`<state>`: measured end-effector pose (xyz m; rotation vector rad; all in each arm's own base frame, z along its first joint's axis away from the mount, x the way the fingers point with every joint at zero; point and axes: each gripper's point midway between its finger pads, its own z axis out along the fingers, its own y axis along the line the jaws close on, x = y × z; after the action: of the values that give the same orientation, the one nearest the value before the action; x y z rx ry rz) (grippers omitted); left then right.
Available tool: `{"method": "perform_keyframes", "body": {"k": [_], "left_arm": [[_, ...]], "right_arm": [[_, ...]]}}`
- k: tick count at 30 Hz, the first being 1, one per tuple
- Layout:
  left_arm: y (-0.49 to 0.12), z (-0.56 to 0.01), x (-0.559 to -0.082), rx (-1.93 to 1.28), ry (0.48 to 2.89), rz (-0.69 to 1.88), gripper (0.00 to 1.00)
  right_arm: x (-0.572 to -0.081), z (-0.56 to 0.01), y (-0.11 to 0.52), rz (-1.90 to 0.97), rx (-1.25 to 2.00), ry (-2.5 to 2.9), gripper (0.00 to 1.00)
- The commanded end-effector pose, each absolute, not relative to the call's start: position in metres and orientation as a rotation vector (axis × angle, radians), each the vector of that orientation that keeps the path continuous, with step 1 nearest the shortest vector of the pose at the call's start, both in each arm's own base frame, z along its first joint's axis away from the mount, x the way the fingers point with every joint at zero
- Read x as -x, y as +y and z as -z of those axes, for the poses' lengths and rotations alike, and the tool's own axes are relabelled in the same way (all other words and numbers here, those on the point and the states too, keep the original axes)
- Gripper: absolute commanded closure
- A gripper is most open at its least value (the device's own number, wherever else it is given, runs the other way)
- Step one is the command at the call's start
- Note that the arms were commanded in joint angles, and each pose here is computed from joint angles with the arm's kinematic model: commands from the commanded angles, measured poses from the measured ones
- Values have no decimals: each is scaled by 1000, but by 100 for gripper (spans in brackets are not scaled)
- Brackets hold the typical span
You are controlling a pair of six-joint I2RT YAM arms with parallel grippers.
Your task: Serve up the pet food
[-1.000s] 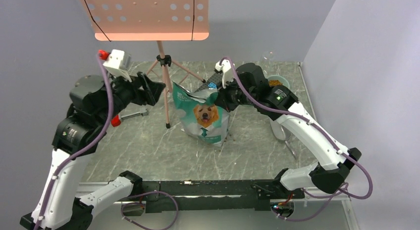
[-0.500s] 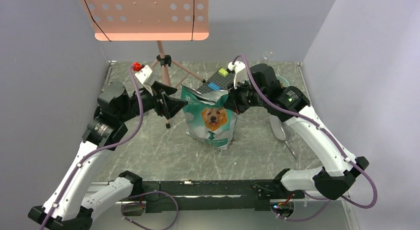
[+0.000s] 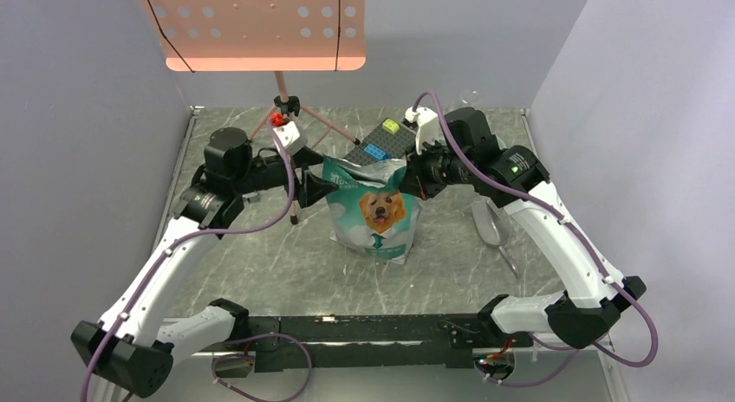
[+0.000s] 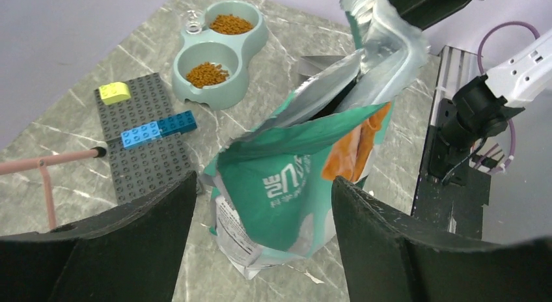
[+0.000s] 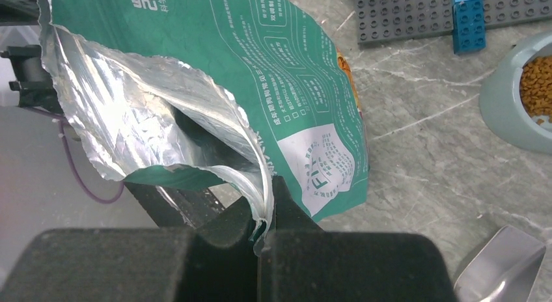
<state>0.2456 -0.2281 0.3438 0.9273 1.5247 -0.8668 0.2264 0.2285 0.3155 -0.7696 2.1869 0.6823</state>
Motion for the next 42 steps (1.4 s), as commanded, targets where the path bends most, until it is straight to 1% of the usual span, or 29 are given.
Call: {"method": "perform_keyframes", "body": {"k": [1,2,5,6,7,8,10,13,14,15,16,17,18,19,20,23,27,29,32,36,38,39,40,41,42], "left_arm": [[-240,-354,-247,-1061,1384,915,23],[-241,-357,-250,-1056,1374,931,26],[-247,-370,-252,-1051,1314,1017,38],[-250,-373,-251,-1037,1320,1058,41],[-252,-378,-250,-1040,1304,1086,44],[-255,-381,-249,-1042,1293,1120,49],[-258,-383,-246,-1050,1281,1179,62],[-260,-384,-239,-1064,1286,1231,79],[-259,-383,-238,-1060,1292,1236,82],[-259,-384,-237,-1056,1283,1231,87],[-258,-385,-235,-1048,1279,1233,93],[-258,-385,-234,-1037,1280,1237,96],[-257,-385,-234,-1023,1290,1237,99],[-256,-385,-237,-999,1310,1225,100],[-255,-385,-240,-972,1332,1209,100],[-249,-389,-258,-793,1428,1170,100],[-240,-392,-268,-597,1500,1164,100],[-232,-391,-274,-483,1543,1132,100],[-224,-391,-274,-393,1566,1126,100],[-224,-392,-270,-370,1553,1155,100],[-224,-387,-270,-363,1574,1155,100],[-223,-385,-270,-353,1583,1149,100],[-222,-384,-270,-348,1589,1140,100],[-221,-384,-269,-352,1589,1137,100],[-221,-384,-268,-357,1590,1135,100]], "right_arm": [[-210,-333,209,-656,780,2200,100],[-210,-332,208,-648,784,2204,100],[-206,-327,203,-630,788,2231,100],[-205,-326,202,-624,786,2237,99],[-204,-327,200,-620,779,2242,95],[-203,-328,199,-619,775,2244,92],[-201,-333,197,-620,769,2241,84],[-197,-346,201,-639,773,2230,55],[-194,-350,205,-651,783,2221,49],[-192,-353,208,-657,793,2215,44],[-191,-356,212,-657,802,2209,38],[-189,-359,217,-653,815,2198,31],[-185,-362,225,-647,844,2181,21],[-182,-365,233,-623,873,2165,6],[-179,-366,241,-579,902,2145,1],[-175,-362,265,-462,991,2121,0],[-203,-350,282,-148,1007,2082,0],[-218,-351,286,-40,984,2051,0],[-226,-355,295,-27,983,2017,0],[-228,-352,313,-68,1048,1990,0],[-231,-354,325,-109,1031,1996,0],[-233,-354,329,-122,1027,1999,3],[-235,-355,333,-148,1006,2012,8],[-237,-354,334,-161,992,2023,16],[-240,-352,333,-162,978,2035,33]]}}
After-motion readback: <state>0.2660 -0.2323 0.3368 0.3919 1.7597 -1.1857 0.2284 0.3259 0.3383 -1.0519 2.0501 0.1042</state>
